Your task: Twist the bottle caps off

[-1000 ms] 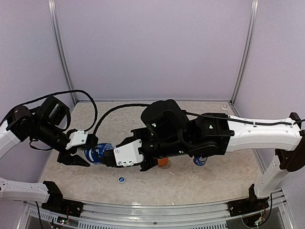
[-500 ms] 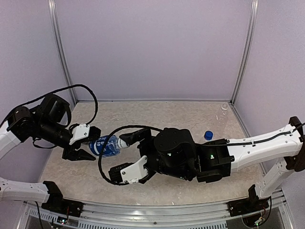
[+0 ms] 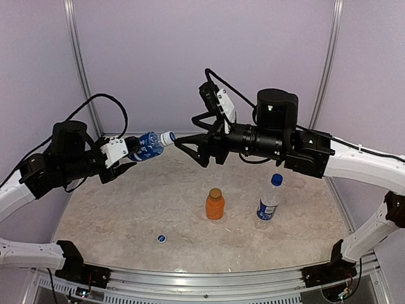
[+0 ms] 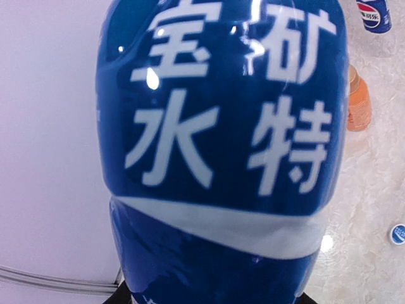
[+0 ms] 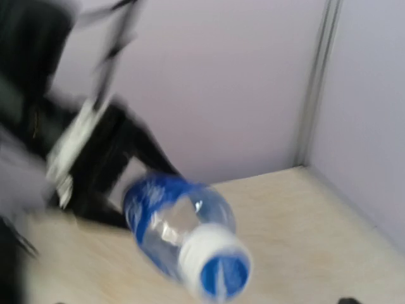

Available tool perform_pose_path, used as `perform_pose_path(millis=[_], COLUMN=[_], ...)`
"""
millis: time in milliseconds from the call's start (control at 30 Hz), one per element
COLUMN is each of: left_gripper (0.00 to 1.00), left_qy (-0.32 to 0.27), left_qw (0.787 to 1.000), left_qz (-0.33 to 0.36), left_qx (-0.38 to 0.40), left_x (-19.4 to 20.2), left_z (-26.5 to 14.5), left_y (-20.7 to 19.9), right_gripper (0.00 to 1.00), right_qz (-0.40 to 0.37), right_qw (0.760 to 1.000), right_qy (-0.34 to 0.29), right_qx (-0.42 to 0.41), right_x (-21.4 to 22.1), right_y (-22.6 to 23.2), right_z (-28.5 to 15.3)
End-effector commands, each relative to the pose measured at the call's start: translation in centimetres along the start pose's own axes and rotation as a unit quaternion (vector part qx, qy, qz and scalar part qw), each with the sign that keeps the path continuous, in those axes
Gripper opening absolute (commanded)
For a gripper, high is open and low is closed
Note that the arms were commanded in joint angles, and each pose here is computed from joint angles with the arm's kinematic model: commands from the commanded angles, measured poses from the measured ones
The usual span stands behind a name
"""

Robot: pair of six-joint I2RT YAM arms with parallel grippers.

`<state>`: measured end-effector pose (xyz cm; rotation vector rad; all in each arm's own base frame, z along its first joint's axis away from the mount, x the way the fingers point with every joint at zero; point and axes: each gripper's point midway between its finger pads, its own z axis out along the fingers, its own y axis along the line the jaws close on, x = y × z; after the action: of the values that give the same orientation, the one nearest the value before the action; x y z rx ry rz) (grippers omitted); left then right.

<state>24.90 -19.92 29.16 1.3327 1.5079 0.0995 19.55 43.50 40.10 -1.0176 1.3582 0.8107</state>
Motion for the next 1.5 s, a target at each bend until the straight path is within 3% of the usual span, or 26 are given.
perform_pose_path(millis=[0, 333, 600, 733, 1033, 1133, 1300, 1467], left_gripper=[0.42, 0.41, 0.4, 0.4, 0.39, 0.39, 0.39, 0.39], left_qy=[-0.004, -0.004, -0.007, -0.006, -0.012, -0.02, -0.025, -0.03], left_qw=[0.992, 0.991, 0.992, 0.992, 0.994, 0.997, 0.994, 0.978], left_qz=[0.064, 0.082, 0.087, 0.084, 0.088, 0.076, 0.042, 0.008], left_qx=[-0.112, -0.105, -0.095, -0.09, -0.058, -0.012, 0.094, 0.206], left_x=[-0.6, -0.6, -0.8, -0.6, -0.6, -0.7, -0.5, -0.8], left_z=[0.6, 0.9, 0.9, 0.9, 0.8, 0.2, -1.3, -3.6], left_y=[3.5, 3.0, 2.5, 2.3, 0.8, -0.8, -4.4, -7.9], right_gripper=[0.84, 0.78, 0.64, 0.5, 0.02, 0.0, 0.0, 0.0], right_qz=[0.293, 0.328, 0.334, 0.338, 0.306, 0.262, 0.094, -0.123], right_qw=[0.953, 0.943, 0.94, 0.938, 0.949, 0.961, 0.991, 0.984], right_qy=[0.049, 0.041, 0.051, 0.057, 0.062, 0.076, 0.088, 0.107], right_qx=[-0.066, -0.042, -0.046, -0.047, -0.044, -0.04, -0.037, -0.065], right_x=[1.7, 1.9, 2.5, 3.0, 3.5, 4.3, 5.0, 5.8], right_y=[-0.5, -1.6, -2.1, -2.2, -2.3, -2.2, -0.2, 4.6], right_z=[2.0, 3.6, 5.5, 5.9, 5.8, 5.7, 4.7, 3.7])
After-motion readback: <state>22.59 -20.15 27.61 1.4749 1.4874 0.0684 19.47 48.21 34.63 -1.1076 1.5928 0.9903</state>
